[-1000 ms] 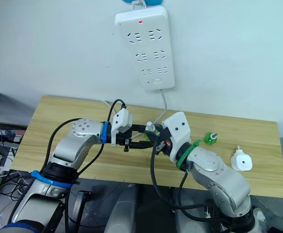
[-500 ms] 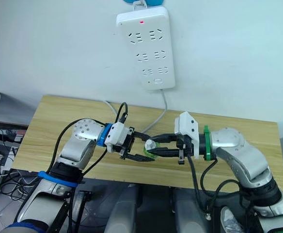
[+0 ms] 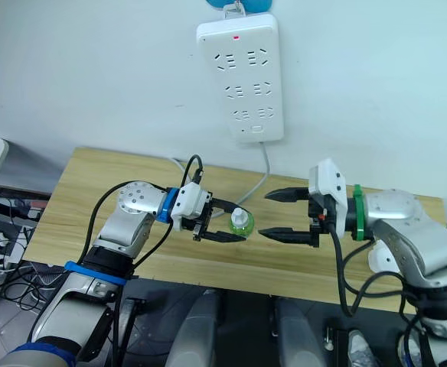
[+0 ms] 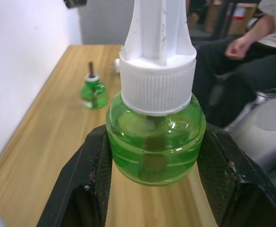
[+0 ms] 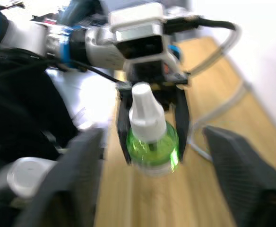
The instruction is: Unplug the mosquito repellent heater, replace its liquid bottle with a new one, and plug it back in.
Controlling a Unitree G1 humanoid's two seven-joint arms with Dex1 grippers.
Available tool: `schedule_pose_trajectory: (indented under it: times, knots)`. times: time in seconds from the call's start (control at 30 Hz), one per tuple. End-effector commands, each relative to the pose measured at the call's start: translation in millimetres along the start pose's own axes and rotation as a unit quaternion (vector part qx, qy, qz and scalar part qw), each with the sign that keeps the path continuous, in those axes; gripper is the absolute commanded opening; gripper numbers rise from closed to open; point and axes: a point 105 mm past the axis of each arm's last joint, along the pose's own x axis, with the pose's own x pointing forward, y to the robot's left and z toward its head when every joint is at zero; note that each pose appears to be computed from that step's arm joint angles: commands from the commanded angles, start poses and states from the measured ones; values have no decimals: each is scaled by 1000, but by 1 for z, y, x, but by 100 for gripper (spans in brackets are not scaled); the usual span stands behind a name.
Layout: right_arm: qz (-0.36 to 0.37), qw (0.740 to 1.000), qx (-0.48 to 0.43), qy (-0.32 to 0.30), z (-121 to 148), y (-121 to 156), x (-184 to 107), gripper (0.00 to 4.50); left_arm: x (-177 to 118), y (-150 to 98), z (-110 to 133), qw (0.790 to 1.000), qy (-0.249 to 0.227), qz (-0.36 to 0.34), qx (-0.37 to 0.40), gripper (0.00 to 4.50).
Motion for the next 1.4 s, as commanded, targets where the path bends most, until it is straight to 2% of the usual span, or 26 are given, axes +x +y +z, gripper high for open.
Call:
schedule_pose_trajectory:
  times: [0.03, 0.17, 0.3, 0.5, 0.73, 0.87, 1.03, 1.07, 1.33, 1.4]
  knots:
    - [-65, 997, -10, -28, 10, 18, 1, 445, 3, 6, 7, 999, -15, 32, 0, 220]
    - [-229, 971, 11, -65, 10, 20, 23, 445, 10, 11, 7, 997, -17, 69, -27, 220]
    - [-306, 948, 26, -82, 10, 21, 38, 445, 14, 11, 6, 996, -16, 79, -41, 220]
    - [-360, 928, 50, -85, 4, 22, 51, 445, 14, 11, 4, 996, -13, 75, -44, 220]
    - [-370, 922, 63, -92, 3, 22, 54, 445, 15, 13, 3, 996, -15, 74, -42, 220]
    - [-363, 924, 73, -89, -2, 27, 56, 318, 15, 12, 2, 996, -14, 73, -43, 220]
    - [-346, 930, 85, -91, -3, 32, 62, 126, 14, 11, 1, 996, -12, 72, -43, 220]
    - [-343, 931, 87, -91, -3, 32, 63, 104, 14, 11, 1, 996, -12, 72, -43, 220]
    - [-333, 934, 83, -104, 3, 31, 64, 105, 14, 7, 3, 997, -17, 62, -49, 220]
    - [-277, 954, 57, -102, 7, 35, 68, 105, 14, 0, 3, 998, -20, 37, -51, 220]
